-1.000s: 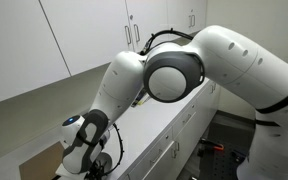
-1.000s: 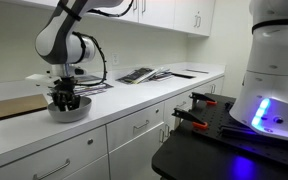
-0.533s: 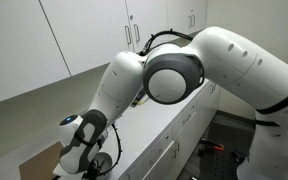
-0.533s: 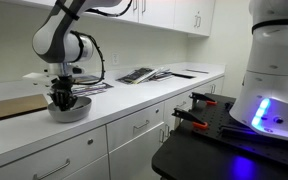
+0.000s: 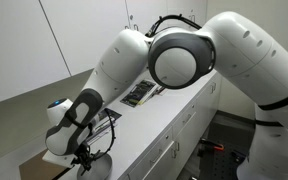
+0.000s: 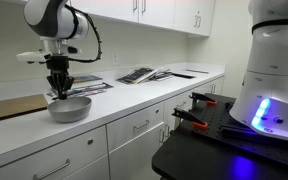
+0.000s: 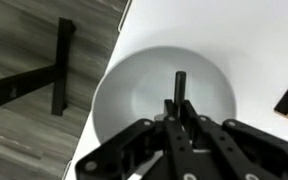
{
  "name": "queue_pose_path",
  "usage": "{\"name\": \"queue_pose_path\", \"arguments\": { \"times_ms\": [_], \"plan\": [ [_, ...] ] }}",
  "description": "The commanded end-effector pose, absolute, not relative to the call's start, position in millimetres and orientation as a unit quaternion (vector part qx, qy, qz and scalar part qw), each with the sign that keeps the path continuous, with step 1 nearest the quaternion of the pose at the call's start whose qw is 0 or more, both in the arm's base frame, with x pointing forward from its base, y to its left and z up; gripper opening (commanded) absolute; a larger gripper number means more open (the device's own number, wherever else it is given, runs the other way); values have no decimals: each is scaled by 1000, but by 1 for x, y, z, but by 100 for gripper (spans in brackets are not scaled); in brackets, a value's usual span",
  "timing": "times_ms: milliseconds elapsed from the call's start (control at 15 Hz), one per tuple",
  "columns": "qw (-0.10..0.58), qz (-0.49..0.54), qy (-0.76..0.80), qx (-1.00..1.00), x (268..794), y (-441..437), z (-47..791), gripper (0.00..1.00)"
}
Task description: Get the pen from the grey bowl then put it on the table
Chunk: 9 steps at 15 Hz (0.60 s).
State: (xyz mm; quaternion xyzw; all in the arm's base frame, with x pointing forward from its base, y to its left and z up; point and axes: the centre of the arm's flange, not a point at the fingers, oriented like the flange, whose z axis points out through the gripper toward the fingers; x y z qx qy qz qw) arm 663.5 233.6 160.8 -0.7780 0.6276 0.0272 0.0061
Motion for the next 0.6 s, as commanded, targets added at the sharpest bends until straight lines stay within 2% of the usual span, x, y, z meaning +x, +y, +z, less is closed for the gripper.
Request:
{"name": "queue_pose_path", "arguments": {
  "times_ms": [0, 533],
  "plan": [
    [-1, 28, 632, -775, 655, 240, 184, 3],
    [18, 40, 562, -826, 636, 318, 182, 3]
  ]
}}
